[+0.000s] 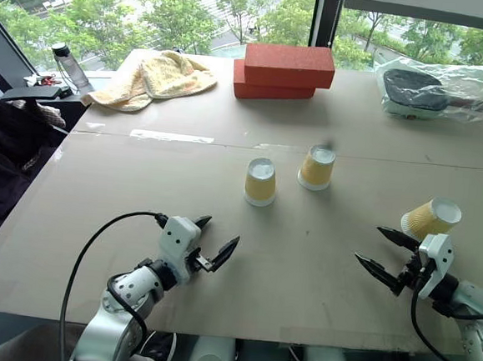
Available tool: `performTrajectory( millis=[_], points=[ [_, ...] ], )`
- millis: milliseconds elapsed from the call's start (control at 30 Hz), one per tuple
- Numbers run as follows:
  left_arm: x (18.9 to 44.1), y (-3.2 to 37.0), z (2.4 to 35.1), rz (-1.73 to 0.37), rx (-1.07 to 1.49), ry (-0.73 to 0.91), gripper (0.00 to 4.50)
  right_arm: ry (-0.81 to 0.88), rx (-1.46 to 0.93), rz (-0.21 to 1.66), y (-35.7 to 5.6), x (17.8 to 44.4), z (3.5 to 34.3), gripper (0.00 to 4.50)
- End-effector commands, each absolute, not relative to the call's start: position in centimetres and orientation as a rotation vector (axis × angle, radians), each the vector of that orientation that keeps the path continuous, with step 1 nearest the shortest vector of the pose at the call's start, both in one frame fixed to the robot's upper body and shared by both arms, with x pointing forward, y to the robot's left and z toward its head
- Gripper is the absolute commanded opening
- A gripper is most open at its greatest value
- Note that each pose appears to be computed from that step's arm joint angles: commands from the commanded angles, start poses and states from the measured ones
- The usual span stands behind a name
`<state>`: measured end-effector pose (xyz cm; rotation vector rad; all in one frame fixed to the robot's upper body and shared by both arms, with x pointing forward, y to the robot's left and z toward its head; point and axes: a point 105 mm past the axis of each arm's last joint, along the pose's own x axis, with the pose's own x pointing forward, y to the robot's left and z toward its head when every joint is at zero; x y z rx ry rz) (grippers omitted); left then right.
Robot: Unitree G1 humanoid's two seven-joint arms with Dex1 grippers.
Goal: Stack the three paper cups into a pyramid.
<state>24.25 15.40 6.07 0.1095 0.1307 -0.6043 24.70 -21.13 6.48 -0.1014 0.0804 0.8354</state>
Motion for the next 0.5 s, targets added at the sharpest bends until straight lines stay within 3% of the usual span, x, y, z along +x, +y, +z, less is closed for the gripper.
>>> performTrajectory(
  millis=[33,500],
  points=[
    [24.42,15.41,6.99,-0.621,0.141,0.091,4.45,0.053,-0.135,0.825,-21.62,24.88,7.34,4.50],
    [24.55,15.06,6.99,-0.652,0.139,0.089,4.45,0.057,-0.153,0.796,-21.72,25.37,7.34,4.50]
  ],
)
